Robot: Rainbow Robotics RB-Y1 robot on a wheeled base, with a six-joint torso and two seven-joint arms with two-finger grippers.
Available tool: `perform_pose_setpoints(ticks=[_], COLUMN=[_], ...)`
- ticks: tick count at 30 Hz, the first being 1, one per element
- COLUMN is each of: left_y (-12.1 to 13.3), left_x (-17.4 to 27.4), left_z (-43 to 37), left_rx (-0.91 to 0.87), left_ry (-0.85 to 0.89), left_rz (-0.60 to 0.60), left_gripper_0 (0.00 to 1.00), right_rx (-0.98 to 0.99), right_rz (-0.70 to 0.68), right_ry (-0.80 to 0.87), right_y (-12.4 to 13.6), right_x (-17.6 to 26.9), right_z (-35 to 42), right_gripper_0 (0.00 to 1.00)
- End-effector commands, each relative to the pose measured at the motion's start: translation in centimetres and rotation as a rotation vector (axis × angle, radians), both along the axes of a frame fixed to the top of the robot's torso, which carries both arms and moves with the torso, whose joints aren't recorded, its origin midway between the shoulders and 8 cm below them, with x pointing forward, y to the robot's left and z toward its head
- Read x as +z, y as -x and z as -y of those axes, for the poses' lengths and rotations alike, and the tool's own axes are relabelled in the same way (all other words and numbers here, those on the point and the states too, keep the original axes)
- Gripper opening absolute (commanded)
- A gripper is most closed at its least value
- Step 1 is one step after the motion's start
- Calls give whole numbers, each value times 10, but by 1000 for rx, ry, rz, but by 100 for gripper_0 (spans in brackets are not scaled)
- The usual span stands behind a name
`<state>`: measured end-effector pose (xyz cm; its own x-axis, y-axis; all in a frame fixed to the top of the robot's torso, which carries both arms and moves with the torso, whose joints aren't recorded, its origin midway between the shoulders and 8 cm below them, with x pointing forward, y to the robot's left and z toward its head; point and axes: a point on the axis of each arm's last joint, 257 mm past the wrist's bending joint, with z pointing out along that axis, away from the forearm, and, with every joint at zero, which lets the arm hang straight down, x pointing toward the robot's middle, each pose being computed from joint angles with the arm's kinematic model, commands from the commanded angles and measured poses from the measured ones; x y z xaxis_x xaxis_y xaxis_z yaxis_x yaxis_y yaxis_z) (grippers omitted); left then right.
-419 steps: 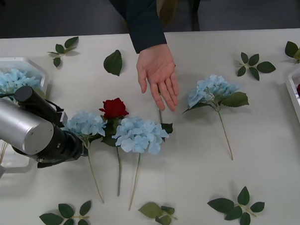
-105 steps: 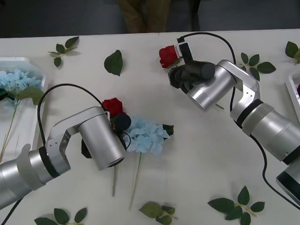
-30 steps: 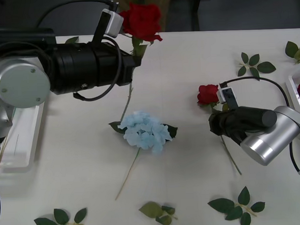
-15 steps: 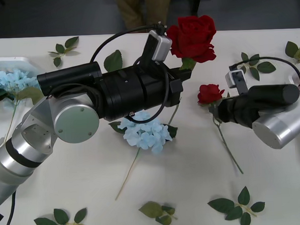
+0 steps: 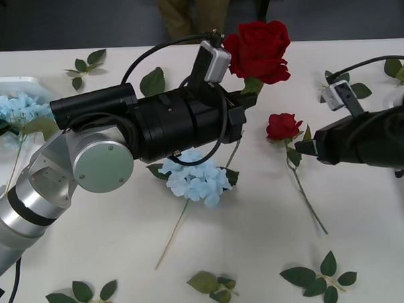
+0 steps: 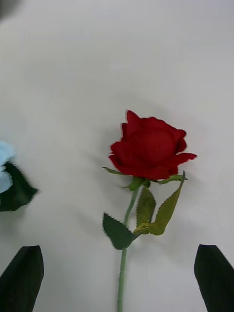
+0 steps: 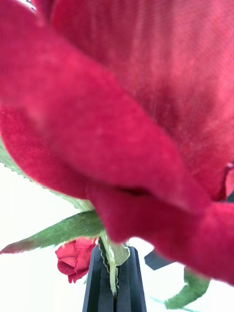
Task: Place the red flowers into the right box and the blue flowers into the left box. If a person shows an open palm, hand one flower to the person first, then continue sorting.
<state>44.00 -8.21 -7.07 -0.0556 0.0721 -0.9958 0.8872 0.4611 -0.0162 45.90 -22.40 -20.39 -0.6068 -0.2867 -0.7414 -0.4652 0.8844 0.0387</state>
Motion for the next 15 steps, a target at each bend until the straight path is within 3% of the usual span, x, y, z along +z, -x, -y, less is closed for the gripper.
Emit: perform_pose_setpoints(ticks=[1, 12, 15], left_y=[4, 5, 5], left_x=[4, -2, -2], left_z=[3, 2, 2], left_rx=[-2, 1, 1], left_ry=[19, 16, 16], left_rz=[18, 11, 11], left_gripper_0=[0, 0, 0], right_rx=[83, 383, 334], right_rz=[67, 319, 261], right_ry=[-201, -525, -692], right_y=[21, 39, 34], right_x=[28, 27, 9], right_z=[-8, -47, -58], right_gripper_0=[89, 89, 89])
